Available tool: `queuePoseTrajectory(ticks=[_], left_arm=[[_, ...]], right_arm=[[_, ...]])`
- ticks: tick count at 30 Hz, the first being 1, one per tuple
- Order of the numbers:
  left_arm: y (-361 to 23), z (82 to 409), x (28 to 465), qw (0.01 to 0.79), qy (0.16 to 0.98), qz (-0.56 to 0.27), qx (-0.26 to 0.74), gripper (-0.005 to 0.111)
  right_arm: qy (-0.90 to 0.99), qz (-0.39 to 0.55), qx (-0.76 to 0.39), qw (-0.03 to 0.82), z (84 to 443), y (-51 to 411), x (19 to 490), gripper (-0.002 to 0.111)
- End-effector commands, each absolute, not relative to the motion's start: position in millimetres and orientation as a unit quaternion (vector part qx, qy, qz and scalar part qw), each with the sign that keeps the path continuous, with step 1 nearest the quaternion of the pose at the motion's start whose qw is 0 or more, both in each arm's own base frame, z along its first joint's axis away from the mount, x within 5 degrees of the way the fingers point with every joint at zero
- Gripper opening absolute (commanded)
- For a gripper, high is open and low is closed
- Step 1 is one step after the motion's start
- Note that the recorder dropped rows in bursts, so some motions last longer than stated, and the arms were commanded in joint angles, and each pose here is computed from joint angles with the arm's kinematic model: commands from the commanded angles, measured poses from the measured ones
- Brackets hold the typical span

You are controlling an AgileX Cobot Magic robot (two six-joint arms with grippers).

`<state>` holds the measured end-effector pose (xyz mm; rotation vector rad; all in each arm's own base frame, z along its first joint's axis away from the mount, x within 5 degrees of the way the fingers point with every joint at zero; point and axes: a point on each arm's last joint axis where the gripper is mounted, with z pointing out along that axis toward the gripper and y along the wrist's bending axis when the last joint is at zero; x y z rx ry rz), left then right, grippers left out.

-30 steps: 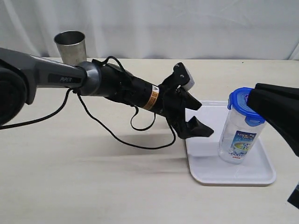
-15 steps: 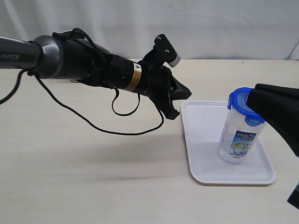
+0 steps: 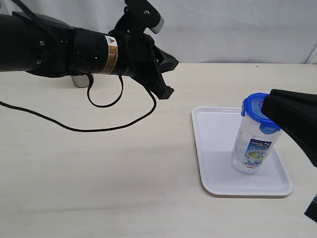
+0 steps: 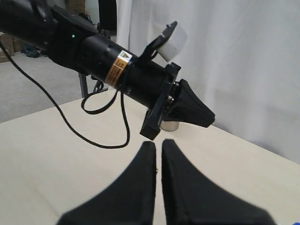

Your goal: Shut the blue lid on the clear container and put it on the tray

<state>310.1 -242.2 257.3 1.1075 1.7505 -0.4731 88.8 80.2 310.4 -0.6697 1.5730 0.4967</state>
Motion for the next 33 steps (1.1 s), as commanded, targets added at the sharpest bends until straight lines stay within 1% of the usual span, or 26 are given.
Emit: queuePoseTrajectory(ticks=[1,4,7,14,19,23,26,33], left_arm=[[-221.4,267.4,298.7,0.504,0.747,-0.168,0.4,0.0],[-207.0,272.0,289.0,0.511,0.76,-0.144,0.374,0.0],[-194.5,278.5,273.5,0.518,0.76,-0.137,0.368,0.0],[-167.0,301.1,236.4,0.548,0.752,-0.146,0.335,0.0],[-145.3,321.2,204.2,0.583,0.731,-0.158,0.317,0.0],[-124.7,331.4,175.5,0.613,0.712,-0.162,0.302,0.0],[-108.9,332.4,154.6,0.632,0.7,-0.16,0.291,0.0],[-76.0,319.4,109.5,0.666,0.679,-0.173,0.257,0.0]], right_arm=[[0.689,0.218,-0.291,0.627,309.7,79.9,88.5,0.005],[0.689,0.218,-0.291,0.627,309.7,79.9,88.5,0.005],[0.689,0.218,-0.291,0.627,309.7,79.9,88.5,0.005],[0.689,0.218,-0.291,0.627,309.7,79.9,88.5,0.005],[0.689,0.218,-0.291,0.627,309.7,79.9,88.5,0.005],[0.689,0.218,-0.291,0.627,309.7,79.9,88.5,0.005],[0.689,0.218,-0.291,0.627,309.7,79.9,88.5,0.005],[0.689,0.218,-0.291,0.627,309.7,79.9,88.5,0.005]])
